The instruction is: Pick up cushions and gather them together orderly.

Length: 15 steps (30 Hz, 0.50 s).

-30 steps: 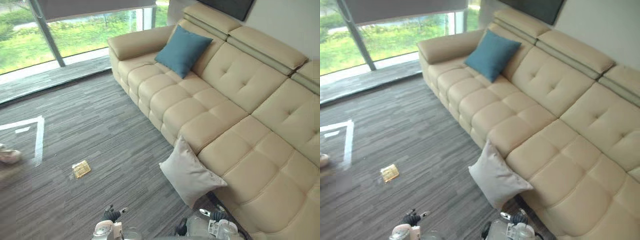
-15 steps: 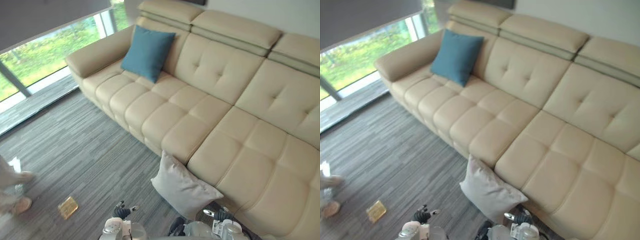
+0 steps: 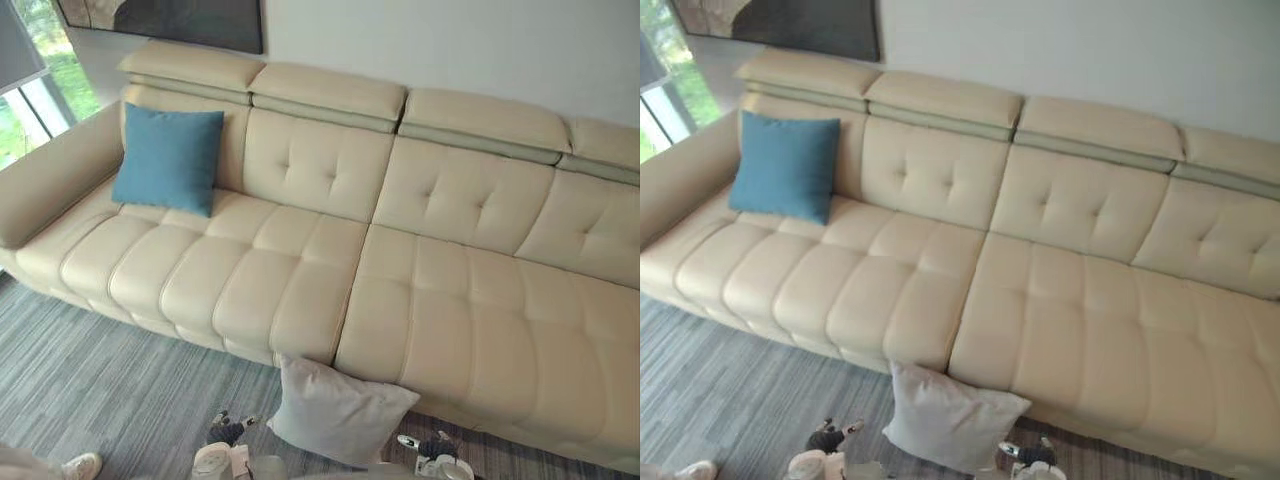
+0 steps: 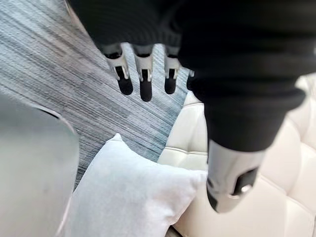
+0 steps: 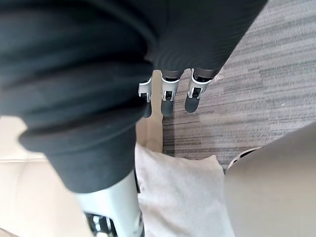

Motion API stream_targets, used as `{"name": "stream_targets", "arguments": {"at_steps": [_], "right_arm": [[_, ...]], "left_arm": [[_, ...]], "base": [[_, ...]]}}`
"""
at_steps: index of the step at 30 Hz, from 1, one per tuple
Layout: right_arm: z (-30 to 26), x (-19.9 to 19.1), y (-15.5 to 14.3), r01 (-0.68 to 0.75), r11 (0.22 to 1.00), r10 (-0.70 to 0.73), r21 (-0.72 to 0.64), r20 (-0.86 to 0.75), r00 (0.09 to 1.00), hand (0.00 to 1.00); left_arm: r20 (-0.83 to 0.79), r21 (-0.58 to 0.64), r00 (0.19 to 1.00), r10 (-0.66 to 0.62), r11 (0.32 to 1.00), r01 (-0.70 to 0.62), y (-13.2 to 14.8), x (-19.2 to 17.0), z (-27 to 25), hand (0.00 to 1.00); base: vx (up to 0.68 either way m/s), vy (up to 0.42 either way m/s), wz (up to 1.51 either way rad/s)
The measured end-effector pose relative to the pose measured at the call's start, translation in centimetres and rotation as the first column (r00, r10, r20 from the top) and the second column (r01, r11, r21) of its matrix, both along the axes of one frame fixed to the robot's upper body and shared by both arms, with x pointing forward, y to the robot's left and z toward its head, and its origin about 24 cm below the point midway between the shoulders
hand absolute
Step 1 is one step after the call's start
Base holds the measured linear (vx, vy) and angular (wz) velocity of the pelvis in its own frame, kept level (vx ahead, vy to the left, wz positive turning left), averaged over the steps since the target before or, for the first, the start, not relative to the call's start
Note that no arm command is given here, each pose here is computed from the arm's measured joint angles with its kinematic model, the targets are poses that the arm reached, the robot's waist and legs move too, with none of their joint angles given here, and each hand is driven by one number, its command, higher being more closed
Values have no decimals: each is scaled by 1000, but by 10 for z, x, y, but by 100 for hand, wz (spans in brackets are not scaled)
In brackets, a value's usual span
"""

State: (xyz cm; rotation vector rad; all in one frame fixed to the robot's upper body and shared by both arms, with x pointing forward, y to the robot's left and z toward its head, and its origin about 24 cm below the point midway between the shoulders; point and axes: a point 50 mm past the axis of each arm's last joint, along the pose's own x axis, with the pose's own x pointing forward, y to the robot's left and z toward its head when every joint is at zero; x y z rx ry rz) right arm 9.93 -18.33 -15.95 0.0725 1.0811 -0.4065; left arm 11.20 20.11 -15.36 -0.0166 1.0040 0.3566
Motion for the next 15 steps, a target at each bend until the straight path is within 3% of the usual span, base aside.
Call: {"name": "stream_targets", "arguments": {"at_steps": [8,15], "right_arm": [[3,6,-11,12,999,-11,-41,14,1000,0],[35,77,-24,85,993,-63,-85,239,969,0]], "left_arm": [[13,-11,1000,12,1000,-12,-6,4,0,0],[266,-15,961,72,997,-71,-7,88,39,0]], "base": [[-29,-38,-29],[-238,-73,4]]}}
